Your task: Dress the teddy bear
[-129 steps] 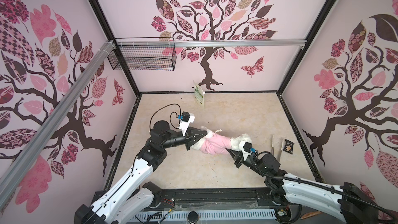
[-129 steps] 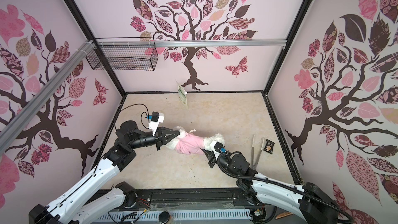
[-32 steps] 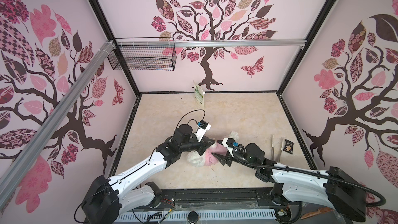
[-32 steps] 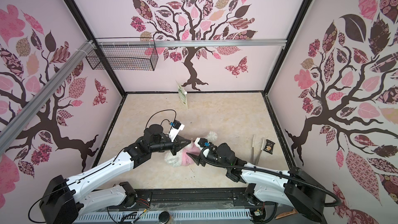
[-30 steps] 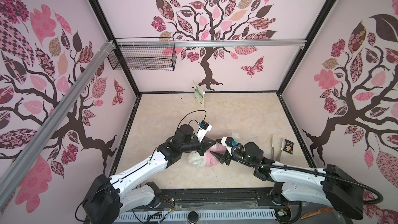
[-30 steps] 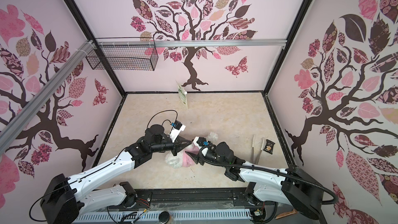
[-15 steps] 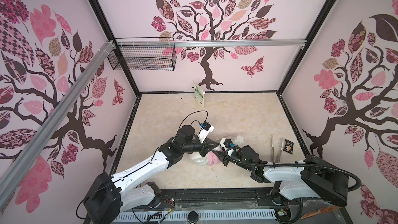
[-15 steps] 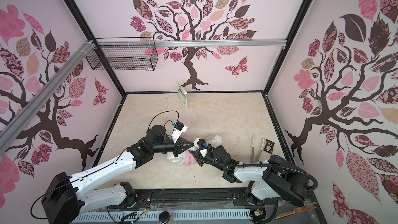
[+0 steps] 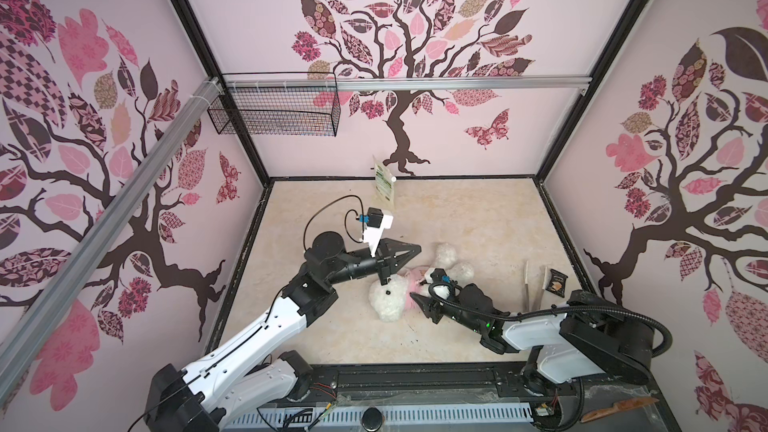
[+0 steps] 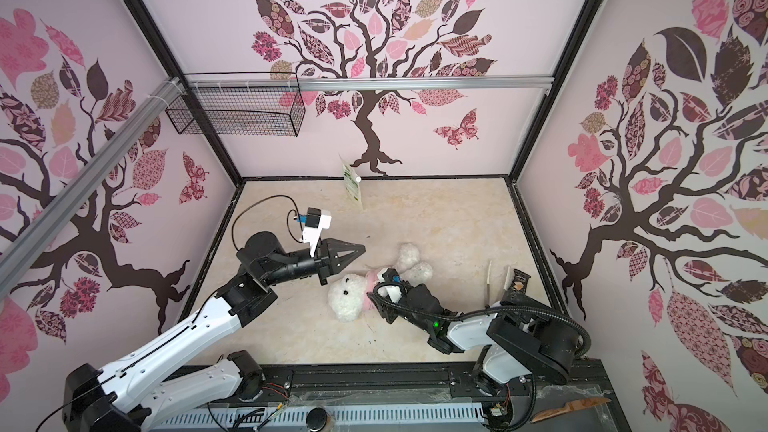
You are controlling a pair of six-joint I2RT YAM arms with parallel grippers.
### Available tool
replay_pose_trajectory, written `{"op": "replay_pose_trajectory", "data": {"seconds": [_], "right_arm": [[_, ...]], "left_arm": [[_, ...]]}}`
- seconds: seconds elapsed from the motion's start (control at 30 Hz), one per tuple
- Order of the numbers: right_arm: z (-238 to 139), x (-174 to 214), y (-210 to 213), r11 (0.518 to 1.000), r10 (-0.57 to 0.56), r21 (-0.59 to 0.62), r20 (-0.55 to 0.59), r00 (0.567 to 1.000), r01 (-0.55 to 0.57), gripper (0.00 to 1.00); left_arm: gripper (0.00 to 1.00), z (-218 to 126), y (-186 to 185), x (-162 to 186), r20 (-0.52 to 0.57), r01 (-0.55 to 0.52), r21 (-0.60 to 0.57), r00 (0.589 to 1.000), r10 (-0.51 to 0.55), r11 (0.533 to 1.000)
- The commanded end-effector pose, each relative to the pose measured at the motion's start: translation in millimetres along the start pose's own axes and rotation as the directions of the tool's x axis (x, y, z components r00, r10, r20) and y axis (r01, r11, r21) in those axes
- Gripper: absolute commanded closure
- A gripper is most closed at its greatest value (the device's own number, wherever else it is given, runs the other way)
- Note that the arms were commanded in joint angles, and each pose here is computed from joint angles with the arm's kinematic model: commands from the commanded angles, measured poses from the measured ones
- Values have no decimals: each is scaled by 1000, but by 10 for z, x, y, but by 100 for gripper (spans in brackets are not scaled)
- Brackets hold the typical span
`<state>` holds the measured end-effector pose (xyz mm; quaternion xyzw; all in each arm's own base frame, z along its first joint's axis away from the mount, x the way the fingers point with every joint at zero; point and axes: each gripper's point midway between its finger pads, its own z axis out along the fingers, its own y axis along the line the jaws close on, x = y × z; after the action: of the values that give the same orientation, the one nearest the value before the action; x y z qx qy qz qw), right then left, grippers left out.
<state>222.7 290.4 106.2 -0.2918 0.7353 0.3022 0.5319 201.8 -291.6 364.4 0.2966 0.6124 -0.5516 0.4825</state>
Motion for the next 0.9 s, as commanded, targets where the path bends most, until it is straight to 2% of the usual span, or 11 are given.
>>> {"op": "replay_pose_trajectory", "data": {"seconds": [0.0, 0.1, 0.17, 0.33, 0.43, 0.53, 0.63, 0.7, 0.77, 0.87], "right_arm": [[0, 110, -64, 999, 14, 33, -42, 999, -13, 46], [-26, 15, -34, 1000, 16, 18, -8, 1000, -16, 44], [-65, -48, -5, 1000, 17, 1, 20, 1000, -18, 38], [-230, -269, 36, 999, 37, -27, 107, 994, -35, 22], [-344, -430, 14, 999, 39, -20, 140, 989, -36, 18], [-521, -650, -128, 997, 76, -2, 190, 979, -77, 16], [-728, -864, -411, 987, 138, 46, 248, 959, -154, 14], [-823, -927, -633, 974, 163, 111, 257, 952, -197, 14], [-891, -930, -856, 955, 186, 182, 250, 950, -235, 14], [-976, -857, -1195, 905, 249, 286, 242, 938, -314, 14]], "left_arm": [[100, -9, 8, -36, -18, -27, -14, 999, 26, 1000], [100, -50, 346, 388, -151, -34, -153, 989, 10, 988], [100, -109, 513, 607, -204, -47, -221, 979, 1, 974], [82, -254, 714, 940, -282, -90, -312, 960, -2, 946], [68, -266, 684, 1154, -383, -200, -294, 921, 76, 935], [59, -262, 674, 1335, -472, -301, -276, 870, 144, 913], [56, -247, 698, 1410, -494, -317, -278, 857, 149, 907], [54, -189, 633, 1462, -500, -345, -238, 845, 190, 908], [53, -104, 527, 1564, -518, -396, -171, 815, 259, 902], [51, 25, 433, 1753, -569, -490, -81, 738, 363, 868]]}}
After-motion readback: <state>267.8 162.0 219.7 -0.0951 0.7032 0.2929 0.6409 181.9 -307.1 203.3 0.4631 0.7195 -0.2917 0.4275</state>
